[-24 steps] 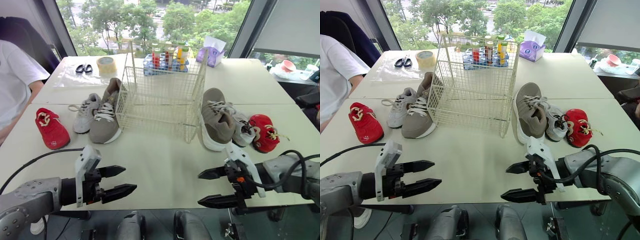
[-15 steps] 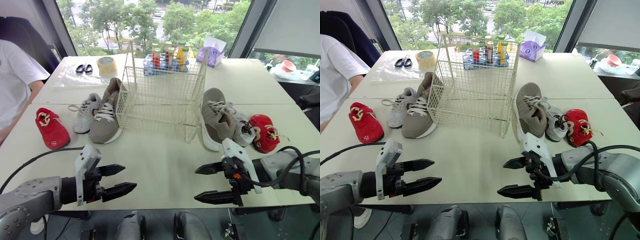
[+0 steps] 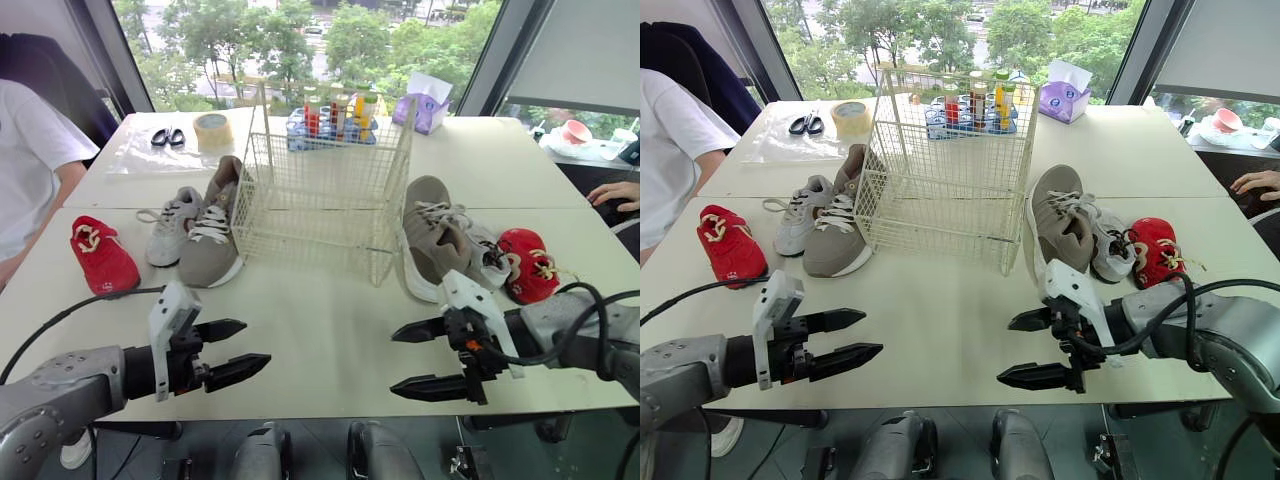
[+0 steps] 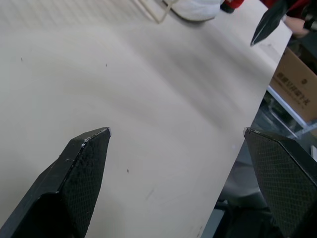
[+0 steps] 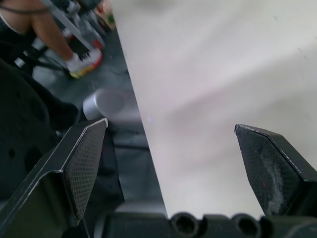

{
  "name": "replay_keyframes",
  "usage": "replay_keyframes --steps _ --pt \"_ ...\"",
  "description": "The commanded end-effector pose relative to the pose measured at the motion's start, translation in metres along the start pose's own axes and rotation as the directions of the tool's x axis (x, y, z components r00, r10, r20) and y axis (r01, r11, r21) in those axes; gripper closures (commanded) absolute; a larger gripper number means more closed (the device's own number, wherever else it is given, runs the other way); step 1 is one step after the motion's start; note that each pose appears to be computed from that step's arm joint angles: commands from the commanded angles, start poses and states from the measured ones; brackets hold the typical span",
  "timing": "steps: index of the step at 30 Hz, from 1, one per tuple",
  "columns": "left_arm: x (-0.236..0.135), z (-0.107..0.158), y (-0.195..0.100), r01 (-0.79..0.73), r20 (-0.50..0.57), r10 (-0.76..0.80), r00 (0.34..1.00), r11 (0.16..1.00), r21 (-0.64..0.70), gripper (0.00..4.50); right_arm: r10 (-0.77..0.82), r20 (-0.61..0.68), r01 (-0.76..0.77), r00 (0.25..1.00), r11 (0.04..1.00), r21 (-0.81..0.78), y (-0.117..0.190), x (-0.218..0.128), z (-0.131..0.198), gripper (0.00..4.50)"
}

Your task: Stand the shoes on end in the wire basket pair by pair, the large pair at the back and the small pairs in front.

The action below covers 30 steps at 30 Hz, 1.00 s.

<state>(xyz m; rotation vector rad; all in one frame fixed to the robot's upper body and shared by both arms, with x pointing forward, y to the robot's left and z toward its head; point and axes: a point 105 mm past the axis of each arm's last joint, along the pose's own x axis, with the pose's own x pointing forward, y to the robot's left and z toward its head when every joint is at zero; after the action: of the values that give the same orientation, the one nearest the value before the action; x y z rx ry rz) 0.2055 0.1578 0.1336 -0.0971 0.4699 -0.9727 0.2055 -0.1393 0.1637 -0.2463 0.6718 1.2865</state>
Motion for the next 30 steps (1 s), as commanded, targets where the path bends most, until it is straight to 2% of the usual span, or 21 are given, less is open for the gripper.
replay_keyframes --steps 1,3,5,10,14,21,24,29,30 --pt "-0.006 0.015 0.006 0.021 0.003 -0.021 1.0 0.998 0.066 0.1 -0.003 0.112 0.016 0.994 0.993 -0.115 0.003 -0.028 0.044 0.0" --pt "-0.013 0.032 0.008 0.057 -0.006 -0.056 0.998 0.99 0.127 0.1 0.017 0.191 0.022 0.981 0.98 -0.2 0.003 -0.043 0.078 0.0" --pt "-0.019 0.054 0.011 0.075 -0.006 -0.075 0.997 0.978 0.195 0.1 -0.008 0.212 0.072 0.977 0.953 -0.294 -0.006 -0.049 0.102 0.0" --pt "-0.027 0.096 -0.006 0.145 0.018 -0.157 0.987 0.942 0.303 0.1 -0.105 0.107 0.143 0.989 0.874 -0.464 -0.049 -0.037 0.123 0.0" --pt "-0.028 0.103 -0.016 0.153 0.014 -0.168 0.986 0.922 0.355 0.1 -0.106 -0.02 0.078 0.994 0.839 -0.539 -0.075 -0.008 0.123 0.0" --pt "-0.022 0.096 -0.016 0.102 0.073 -0.135 0.988 0.933 0.346 0.1 -0.191 -0.2 0.058 0.961 0.846 -0.53 -0.119 0.023 0.115 0.0" --pt "-0.018 0.09 -0.016 0.095 0.085 -0.131 0.988 0.937 0.337 0.0 -0.194 -0.232 0.043 0.953 0.847 -0.531 -0.125 0.027 0.115 0.89" --pt "-0.013 0.083 -0.016 0.075 0.119 -0.119 0.986 0.945 0.318 0.0 -0.217 -0.277 0.034 0.936 0.839 -0.542 -0.13 0.025 0.113 3.31" --pt "-0.012 0.083 -0.016 0.074 0.121 -0.118 0.986 0.945 0.319 0.0 -0.224 -0.28 0.038 0.933 0.838 -0.544 -0.131 0.024 0.112 4.01"
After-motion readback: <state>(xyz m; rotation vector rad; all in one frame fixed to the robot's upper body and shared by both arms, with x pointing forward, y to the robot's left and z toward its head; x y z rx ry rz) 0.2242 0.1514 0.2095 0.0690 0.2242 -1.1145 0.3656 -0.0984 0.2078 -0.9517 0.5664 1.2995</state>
